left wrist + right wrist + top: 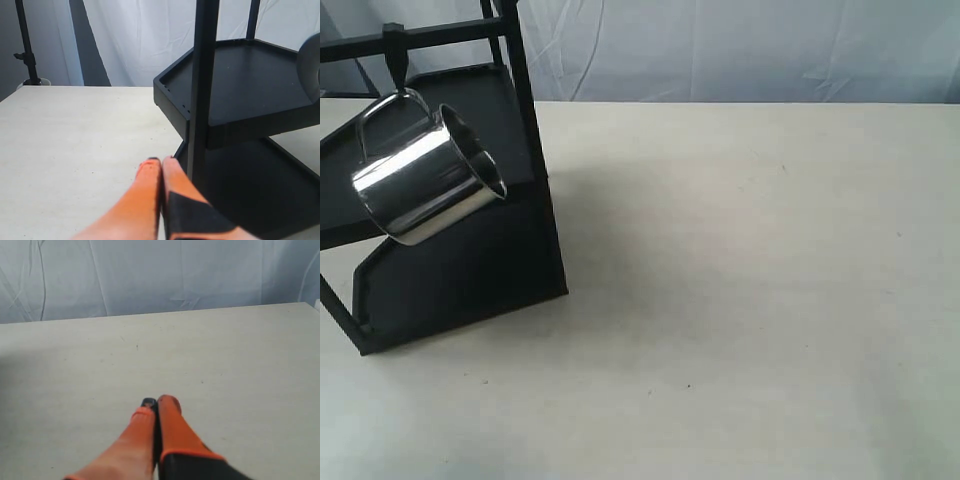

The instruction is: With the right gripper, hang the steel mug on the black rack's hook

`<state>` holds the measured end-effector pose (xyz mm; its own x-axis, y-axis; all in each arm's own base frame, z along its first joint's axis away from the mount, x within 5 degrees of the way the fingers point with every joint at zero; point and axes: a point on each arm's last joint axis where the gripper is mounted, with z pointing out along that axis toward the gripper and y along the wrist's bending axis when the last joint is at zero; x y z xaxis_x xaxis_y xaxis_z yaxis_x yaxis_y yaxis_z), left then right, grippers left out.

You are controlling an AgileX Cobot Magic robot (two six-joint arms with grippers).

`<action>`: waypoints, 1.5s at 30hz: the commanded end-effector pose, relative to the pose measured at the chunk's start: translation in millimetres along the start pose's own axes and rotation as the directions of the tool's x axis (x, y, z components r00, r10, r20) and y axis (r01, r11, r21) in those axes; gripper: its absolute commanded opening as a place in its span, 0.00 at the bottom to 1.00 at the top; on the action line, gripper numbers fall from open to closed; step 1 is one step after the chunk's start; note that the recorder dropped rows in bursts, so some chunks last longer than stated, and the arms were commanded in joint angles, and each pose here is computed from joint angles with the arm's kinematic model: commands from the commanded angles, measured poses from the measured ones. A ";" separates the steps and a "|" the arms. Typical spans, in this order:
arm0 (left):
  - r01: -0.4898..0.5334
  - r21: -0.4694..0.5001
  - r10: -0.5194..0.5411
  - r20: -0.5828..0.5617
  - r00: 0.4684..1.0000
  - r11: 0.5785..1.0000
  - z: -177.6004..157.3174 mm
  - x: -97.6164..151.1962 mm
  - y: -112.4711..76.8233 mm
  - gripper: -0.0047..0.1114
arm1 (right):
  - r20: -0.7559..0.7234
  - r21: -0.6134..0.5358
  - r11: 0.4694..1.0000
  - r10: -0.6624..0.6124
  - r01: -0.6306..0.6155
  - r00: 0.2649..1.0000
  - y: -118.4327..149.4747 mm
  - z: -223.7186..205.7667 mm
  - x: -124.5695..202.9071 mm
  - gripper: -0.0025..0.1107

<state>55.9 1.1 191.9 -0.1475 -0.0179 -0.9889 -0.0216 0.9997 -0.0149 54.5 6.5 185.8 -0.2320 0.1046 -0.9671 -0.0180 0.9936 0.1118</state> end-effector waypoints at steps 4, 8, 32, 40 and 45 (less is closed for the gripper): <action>-0.004 0.000 0.004 0.005 1.000 1.000 -0.4 -0.3 0.0 0.05 | -0.005 0.040 0.996 0.076 -0.076 0.997 -2.6 -0.1 2.2 0.02; -0.004 0.000 0.004 0.005 1.000 1.000 -0.4 -0.3 0.0 0.05 | -0.004 0.043 0.995 0.092 -0.092 0.996 -2.8 -0.1 2.2 0.02; -0.004 0.000 0.004 0.005 1.000 1.000 -0.4 -0.3 0.0 0.05 | -0.010 0.121 0.989 0.085 -0.083 0.996 -9.9 -0.7 3.3 0.02; -0.004 0.000 0.004 0.005 1.000 1.000 -0.4 -0.3 0.0 0.05 | -0.017 0.122 0.989 0.088 -0.086 0.996 -9.9 -0.7 4.0 0.02; -0.004 0.000 0.004 0.005 1.000 1.000 -0.4 -0.3 0.0 0.05 | -0.017 0.122 0.989 0.088 -0.086 0.996 -9.9 -0.7 4.0 0.02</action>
<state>55.9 1.1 191.9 -0.1475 -0.0179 -0.9889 -0.0216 0.9997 -0.0149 53.5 -2.3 182.0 -0.2524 0.2087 -0.9449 0.1171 0.9759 0.1842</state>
